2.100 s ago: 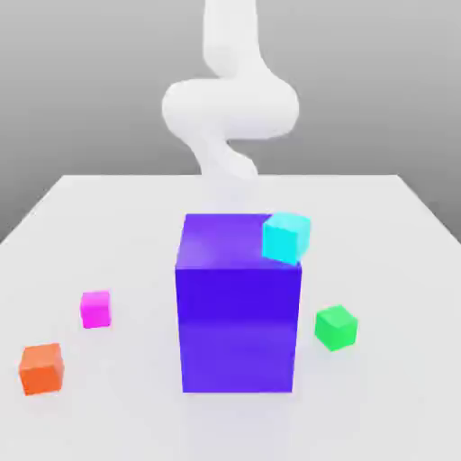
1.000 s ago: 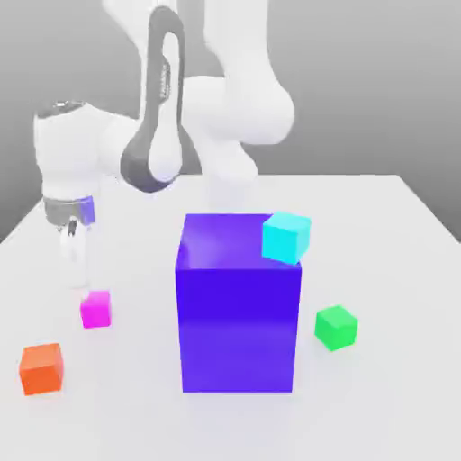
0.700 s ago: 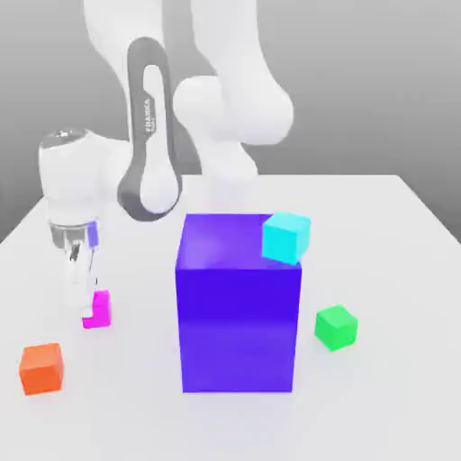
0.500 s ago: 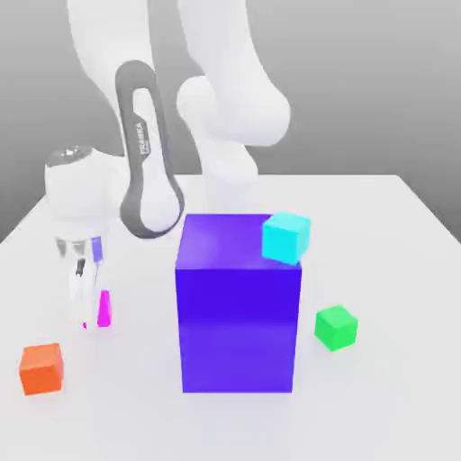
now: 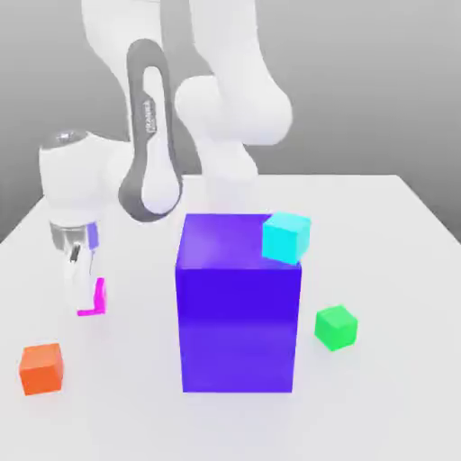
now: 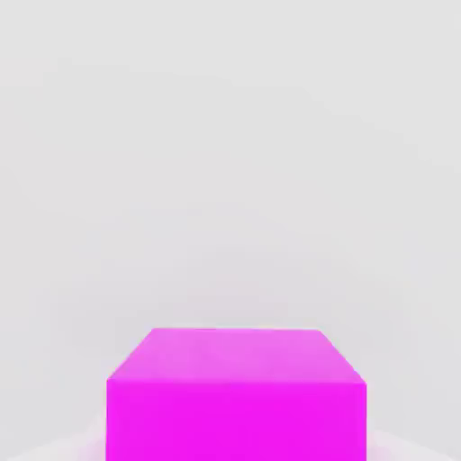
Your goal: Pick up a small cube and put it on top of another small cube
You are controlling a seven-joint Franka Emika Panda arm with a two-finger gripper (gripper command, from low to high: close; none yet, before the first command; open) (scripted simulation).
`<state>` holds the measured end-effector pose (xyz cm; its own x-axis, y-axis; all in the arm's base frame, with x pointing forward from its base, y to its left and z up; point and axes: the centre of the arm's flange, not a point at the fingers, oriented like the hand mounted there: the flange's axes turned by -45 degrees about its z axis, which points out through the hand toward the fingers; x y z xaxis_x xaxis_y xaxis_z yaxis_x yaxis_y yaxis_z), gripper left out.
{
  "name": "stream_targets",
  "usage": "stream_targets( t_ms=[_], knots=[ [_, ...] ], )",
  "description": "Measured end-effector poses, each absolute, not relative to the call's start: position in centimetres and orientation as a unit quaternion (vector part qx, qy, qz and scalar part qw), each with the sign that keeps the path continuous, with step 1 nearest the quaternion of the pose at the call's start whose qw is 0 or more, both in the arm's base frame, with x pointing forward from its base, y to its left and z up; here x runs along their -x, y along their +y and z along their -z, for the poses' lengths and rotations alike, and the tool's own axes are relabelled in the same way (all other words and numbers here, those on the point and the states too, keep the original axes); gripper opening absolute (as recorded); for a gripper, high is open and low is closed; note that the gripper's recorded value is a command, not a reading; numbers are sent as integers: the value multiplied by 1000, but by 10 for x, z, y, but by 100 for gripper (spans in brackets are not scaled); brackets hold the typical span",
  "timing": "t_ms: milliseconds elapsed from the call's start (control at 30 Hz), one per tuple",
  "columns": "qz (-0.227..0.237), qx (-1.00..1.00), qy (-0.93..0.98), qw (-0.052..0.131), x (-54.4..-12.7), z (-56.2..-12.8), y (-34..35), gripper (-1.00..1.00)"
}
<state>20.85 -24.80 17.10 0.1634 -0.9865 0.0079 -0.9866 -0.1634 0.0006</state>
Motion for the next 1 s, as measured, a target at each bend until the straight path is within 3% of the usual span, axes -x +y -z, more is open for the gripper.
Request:
stream_targets(
  t_ms=[167,433,667,867,1000],
  knots=[
    [-3,-769,-639,0,-212,-191,-241,-100],
    [-44,-880,-472,-21,-354,-225,-164,-100],
    [-80,-961,-261,-50,-456,-257,-45,-100],
    [-106,-994,-5,-34,-499,-271,30,-100],
    [-98,-987,130,-10,-486,-269,61,-100]
  ],
)
